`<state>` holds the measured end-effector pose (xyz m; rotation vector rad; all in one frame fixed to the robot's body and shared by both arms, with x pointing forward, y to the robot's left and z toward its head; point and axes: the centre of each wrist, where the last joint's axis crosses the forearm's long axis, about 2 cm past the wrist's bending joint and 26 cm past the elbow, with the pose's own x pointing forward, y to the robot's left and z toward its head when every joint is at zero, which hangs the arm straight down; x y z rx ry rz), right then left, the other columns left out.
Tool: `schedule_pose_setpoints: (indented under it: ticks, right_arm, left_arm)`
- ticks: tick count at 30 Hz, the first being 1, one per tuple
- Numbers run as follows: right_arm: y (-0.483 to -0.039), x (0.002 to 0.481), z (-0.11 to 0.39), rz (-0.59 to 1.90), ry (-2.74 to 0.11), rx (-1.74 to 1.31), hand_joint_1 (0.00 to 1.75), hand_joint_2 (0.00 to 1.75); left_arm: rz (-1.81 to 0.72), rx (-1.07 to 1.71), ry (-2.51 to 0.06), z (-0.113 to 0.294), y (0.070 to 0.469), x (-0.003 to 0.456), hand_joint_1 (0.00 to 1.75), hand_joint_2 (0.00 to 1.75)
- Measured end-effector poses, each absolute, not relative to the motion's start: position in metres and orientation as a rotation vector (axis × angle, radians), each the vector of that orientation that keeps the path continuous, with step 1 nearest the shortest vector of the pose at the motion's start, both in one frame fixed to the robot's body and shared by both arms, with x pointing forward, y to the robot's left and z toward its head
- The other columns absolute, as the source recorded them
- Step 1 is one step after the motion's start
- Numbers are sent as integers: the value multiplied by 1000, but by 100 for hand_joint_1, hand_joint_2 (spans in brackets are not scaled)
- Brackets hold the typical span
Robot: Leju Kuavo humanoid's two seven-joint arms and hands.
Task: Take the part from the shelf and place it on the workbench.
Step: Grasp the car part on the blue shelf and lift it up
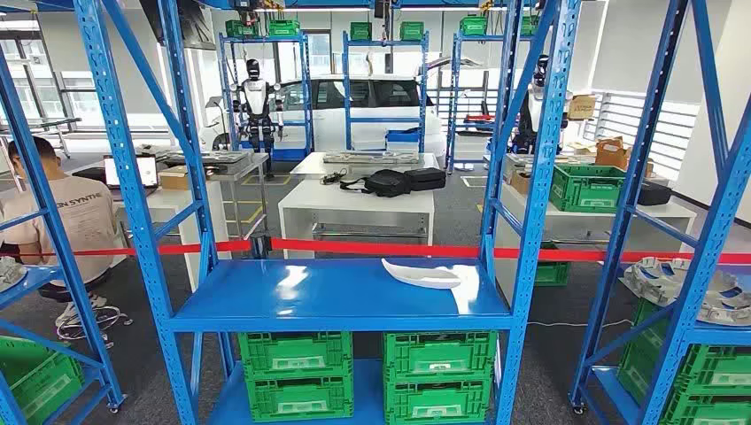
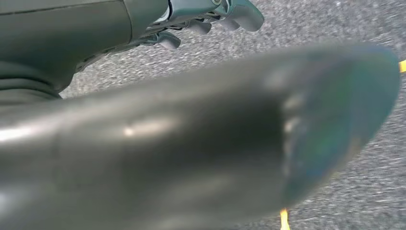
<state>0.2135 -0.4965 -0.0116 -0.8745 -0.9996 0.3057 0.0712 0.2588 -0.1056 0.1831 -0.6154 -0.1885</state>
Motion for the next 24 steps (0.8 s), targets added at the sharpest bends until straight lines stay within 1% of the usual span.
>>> schedule_pose_setpoints:
  ticks: [5,14,19,24]
  right_arm:
    - [-517,238,16,352,-1076,-961,0,0]
    - [-537,283,75,516,-1205,-1140,0,0]
    - [-530,313,111,656,-1302,-1236,0,0]
    - [-506,345,146,840,-1383,-1314,0,0]
  left_arm:
    - [-196,181,-630,-105,258,73,0,0]
    - [-223,167,-647,-105,256,77,0,0]
    - [-241,155,-656,-104,256,79,0,0]
    - [-245,143,-665,-103,255,83,0,0]
